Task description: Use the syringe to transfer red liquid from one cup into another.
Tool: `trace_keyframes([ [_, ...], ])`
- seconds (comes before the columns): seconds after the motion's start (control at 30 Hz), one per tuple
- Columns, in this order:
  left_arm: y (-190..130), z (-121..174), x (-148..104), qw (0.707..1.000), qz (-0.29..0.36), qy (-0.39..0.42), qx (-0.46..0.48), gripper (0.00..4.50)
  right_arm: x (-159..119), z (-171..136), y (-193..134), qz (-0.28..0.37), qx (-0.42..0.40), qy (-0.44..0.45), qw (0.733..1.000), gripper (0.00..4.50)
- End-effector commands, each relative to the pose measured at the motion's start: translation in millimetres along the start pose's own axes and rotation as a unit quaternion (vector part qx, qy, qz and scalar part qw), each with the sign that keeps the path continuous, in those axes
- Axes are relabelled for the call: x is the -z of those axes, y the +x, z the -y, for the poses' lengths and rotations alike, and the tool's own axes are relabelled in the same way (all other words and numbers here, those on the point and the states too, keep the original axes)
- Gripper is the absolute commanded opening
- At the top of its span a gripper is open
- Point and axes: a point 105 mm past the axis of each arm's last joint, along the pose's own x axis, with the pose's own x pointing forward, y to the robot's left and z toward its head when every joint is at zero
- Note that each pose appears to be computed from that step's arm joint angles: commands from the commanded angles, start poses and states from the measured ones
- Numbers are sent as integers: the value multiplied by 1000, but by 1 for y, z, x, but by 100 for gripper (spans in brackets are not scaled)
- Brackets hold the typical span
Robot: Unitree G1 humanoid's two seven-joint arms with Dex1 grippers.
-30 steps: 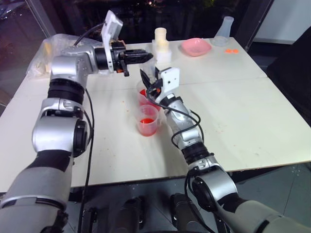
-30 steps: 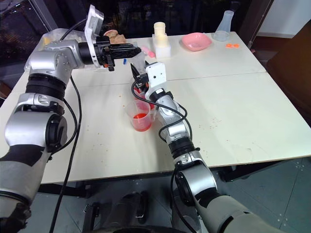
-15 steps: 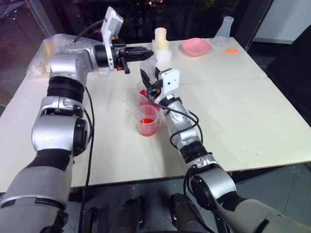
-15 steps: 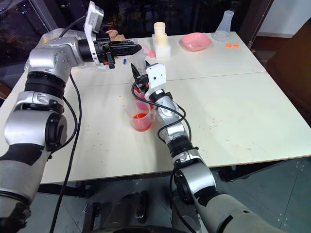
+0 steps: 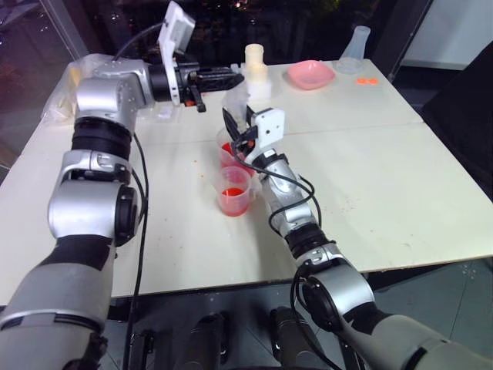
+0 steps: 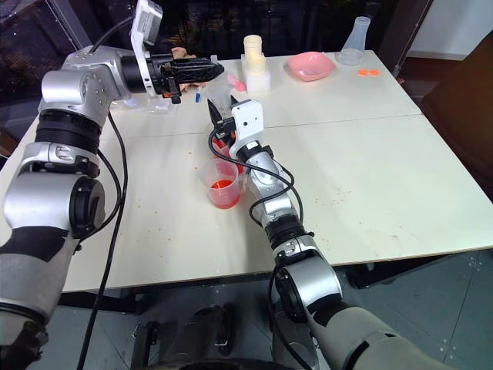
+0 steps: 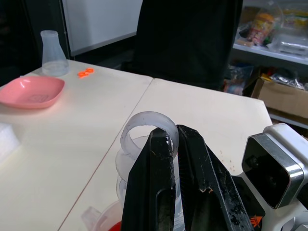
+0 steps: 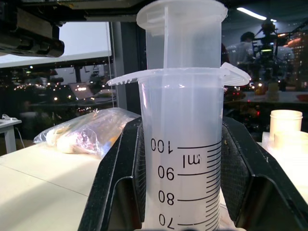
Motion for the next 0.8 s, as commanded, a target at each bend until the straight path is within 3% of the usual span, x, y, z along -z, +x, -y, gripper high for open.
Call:
trace_keyframes([
  [0.03,-2,17,-59,994,74,74,26,3,17,-19,-2,-35,-32,2,999,139],
  [0.27,-2,16,-50,996,61,65,26,3,15,-18,-1,-33,-32,1,999,139],
  [0.33,-3,15,-46,997,56,55,25,73,13,-17,-1,-31,-32,1,999,139],
  [0.5,-5,16,-34,997,36,59,32,197,8,-16,1,-25,-33,-1,999,139],
  [0.8,-17,11,-24,998,28,50,17,197,-7,-6,4,-6,-22,-3,1000,139],
])
